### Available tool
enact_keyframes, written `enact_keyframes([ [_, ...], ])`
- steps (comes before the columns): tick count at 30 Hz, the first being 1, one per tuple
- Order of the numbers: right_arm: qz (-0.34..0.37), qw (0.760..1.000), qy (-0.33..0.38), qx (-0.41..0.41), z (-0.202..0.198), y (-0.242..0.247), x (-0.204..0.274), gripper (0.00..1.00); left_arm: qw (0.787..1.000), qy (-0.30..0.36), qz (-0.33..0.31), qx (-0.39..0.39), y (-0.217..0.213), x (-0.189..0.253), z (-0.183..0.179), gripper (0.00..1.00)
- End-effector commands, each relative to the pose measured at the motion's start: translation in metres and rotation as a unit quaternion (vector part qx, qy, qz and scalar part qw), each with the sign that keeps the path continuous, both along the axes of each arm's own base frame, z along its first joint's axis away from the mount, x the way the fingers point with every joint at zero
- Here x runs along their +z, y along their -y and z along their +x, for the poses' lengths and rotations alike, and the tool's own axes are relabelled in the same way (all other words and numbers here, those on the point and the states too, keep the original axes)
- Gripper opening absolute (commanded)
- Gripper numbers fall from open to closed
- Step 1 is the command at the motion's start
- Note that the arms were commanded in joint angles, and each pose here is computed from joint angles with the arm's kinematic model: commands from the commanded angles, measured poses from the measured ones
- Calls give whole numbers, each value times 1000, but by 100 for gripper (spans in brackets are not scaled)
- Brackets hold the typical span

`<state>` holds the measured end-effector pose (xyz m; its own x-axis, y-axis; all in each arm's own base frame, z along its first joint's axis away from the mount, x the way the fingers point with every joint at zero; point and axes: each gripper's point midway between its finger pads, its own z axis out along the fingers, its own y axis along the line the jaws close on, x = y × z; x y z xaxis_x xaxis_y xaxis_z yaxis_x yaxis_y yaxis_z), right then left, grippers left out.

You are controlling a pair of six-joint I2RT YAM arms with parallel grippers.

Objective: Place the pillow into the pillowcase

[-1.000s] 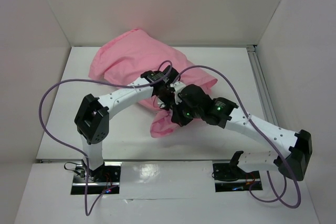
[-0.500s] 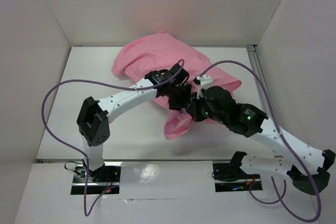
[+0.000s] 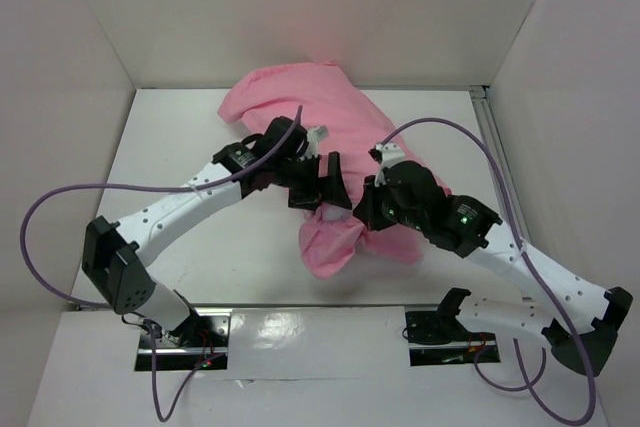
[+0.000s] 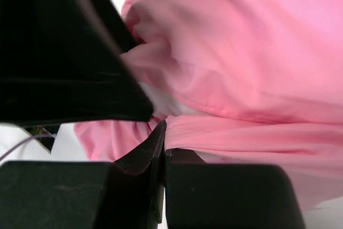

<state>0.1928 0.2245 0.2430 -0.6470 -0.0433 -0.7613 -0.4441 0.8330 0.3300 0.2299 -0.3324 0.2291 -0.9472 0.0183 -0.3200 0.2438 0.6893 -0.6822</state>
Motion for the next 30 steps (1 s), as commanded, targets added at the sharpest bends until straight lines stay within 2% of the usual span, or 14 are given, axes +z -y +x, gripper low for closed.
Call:
enact_keyframes([
  [1, 30, 999, -13, 5, 5, -6, -2, 0, 999, 24, -41, -25, 0, 19, -11, 98],
  [2, 35, 999, -18, 9, 4, -6, -2, 0, 998, 25, -42, -25, -2, 20, -14, 98],
  [6, 43, 999, -24, 2, 12, 1, -3, 0, 998, 29, -46, -20, -15, 17, -23, 78],
  [7, 40, 999, -22, 0, 15, 3, -4, 0, 998, 33, -48, -20, -16, 17, -25, 64],
  [9, 36, 999, -26, 1, 14, 6, -6, 0, 998, 36, -56, -24, -18, 17, -28, 50],
  [10, 36, 999, -26, -3, 16, 8, -6, 0, 997, 40, -60, -25, -16, 18, -27, 48],
  [13, 40, 999, -15, 0, 16, 9, 4, 0, 997, 45, -59, -21, -9, 9, -16, 65],
  [14, 40, 999, -15, 0, 16, 9, 4, 0, 997, 48, -57, -17, -5, 4, -10, 65],
  [18, 51, 999, -7, 5, 14, 8, 17, 0, 998, 44, -46, -3, 23, -22, 29, 42],
  [19, 57, 998, -4, 10, 13, 6, 23, 0, 999, 27, -40, -17, 38, -38, 41, 27],
  [21, 66, 998, 8, 10, 12, 7, 36, 0, 999, 6, -40, -35, 56, -52, 47, 16],
  [22, 74, 997, 8, 20, 9, 5, 43, 0, 999, -3, -38, -39, 70, -63, 59, 0],
  [27, 92, 995, 20, 32, 3, 4, 71, 0, 1000, 13, -13, 13, 97, -81, 99, 0],
  [30, 66, 997, 30, -35, 15, 25, 68, 0, 1000, -25, -7, -3, 100, -97, 97, 0],
])
